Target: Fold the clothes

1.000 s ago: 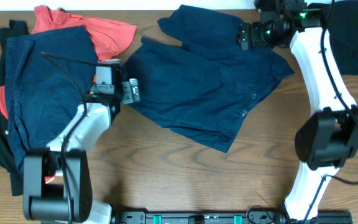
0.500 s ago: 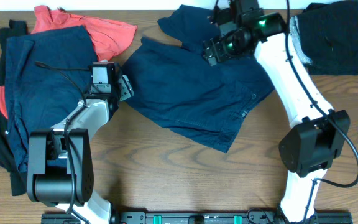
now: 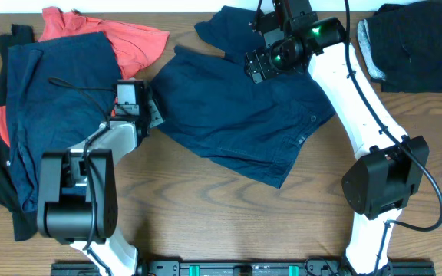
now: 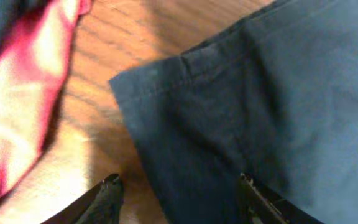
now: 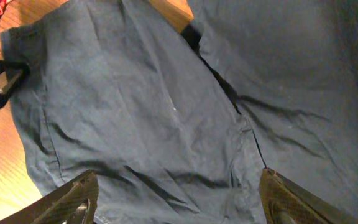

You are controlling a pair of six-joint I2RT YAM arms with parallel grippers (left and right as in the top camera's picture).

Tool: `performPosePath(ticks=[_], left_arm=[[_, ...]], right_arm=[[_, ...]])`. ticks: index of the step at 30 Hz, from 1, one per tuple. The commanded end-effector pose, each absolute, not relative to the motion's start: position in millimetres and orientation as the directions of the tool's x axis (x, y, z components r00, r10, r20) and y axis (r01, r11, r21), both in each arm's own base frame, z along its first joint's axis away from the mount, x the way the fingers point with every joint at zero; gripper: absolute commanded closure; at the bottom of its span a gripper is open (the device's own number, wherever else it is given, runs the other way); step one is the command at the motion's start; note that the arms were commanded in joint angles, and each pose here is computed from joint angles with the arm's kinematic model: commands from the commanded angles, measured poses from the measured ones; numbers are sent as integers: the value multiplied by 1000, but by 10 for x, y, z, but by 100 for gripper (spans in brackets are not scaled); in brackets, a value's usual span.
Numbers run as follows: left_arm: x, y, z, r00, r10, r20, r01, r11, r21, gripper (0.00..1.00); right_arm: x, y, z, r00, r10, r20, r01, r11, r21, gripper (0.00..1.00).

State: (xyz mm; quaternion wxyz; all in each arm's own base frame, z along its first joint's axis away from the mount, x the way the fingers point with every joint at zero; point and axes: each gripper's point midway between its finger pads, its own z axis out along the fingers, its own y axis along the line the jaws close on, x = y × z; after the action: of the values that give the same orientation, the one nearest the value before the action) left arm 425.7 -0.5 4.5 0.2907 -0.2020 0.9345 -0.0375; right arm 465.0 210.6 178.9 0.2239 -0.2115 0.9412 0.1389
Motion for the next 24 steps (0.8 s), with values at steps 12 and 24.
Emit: performPosePath(ticks=[12,24], left_arm=[[4218,3,-76,-760,-412,-503,-373,910,-181,94],[3626,13,577,-784,-460,-418,-432,887,-166,94]], right_arm=[[4621,1884,1726,-879,-234,-417,-344,915,213,23],[4110,1413,1903,-977,-78,-198,-151,910,386,30]])
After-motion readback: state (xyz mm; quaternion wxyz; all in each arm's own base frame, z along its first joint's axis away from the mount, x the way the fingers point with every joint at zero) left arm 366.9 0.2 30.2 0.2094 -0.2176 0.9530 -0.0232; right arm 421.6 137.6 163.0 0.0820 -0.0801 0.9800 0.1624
